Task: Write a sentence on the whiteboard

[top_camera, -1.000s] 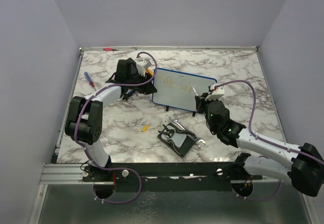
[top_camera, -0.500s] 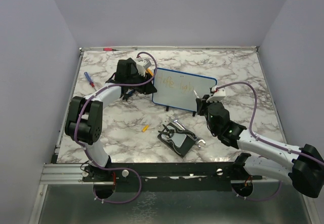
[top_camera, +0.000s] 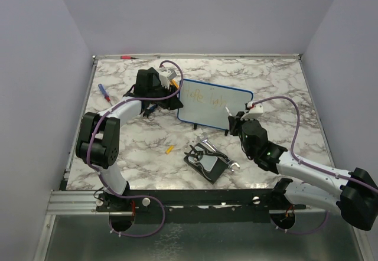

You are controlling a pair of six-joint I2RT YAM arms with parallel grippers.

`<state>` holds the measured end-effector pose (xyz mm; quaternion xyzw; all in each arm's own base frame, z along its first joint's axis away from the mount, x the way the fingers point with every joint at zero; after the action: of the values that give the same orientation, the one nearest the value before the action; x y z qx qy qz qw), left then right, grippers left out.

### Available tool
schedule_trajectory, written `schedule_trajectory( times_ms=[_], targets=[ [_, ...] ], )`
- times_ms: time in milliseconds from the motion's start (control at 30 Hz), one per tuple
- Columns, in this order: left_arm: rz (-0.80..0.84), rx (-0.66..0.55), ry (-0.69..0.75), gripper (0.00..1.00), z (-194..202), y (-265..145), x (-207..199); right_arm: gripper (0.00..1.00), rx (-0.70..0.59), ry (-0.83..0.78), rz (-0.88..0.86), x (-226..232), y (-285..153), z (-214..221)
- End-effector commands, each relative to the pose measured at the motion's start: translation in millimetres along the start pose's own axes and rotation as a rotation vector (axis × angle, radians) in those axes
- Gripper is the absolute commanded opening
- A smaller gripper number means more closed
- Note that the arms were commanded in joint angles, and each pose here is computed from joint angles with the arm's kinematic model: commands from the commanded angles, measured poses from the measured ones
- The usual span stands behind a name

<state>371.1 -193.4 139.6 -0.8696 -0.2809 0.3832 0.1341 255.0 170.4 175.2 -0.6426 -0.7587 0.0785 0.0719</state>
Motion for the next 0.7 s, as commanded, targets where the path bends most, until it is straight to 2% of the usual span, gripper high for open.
schedule_trajectory(
  times_ms=[0,333,667],
  targets=[
    [0.004,-0.011,0.025,0.37,-6,2,-4,0.00,0.038,-0.026,0.012,-6,-4,12],
    [-0.014,-0.016,0.024,0.37,-7,1,-2,0.00,-0.030,0.018,0.008,-12,-16,-13],
    [-0.011,-0.015,0.026,0.37,-6,1,-3,0.00,-0.070,0.013,0.001,-5,-6,-22]
  ],
)
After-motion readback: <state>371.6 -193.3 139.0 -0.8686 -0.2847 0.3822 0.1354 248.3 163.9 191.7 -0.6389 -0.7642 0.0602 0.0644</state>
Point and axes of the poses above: each gripper's point midway between its finger pads, its own y axis out along the fingers, its own x axis along the line the jaws close on, z = x × y, the point moved 4 cm from there along -y, back along the fingers, and after that the axes turned 12 degrees about -y, right-handed, at the moved point
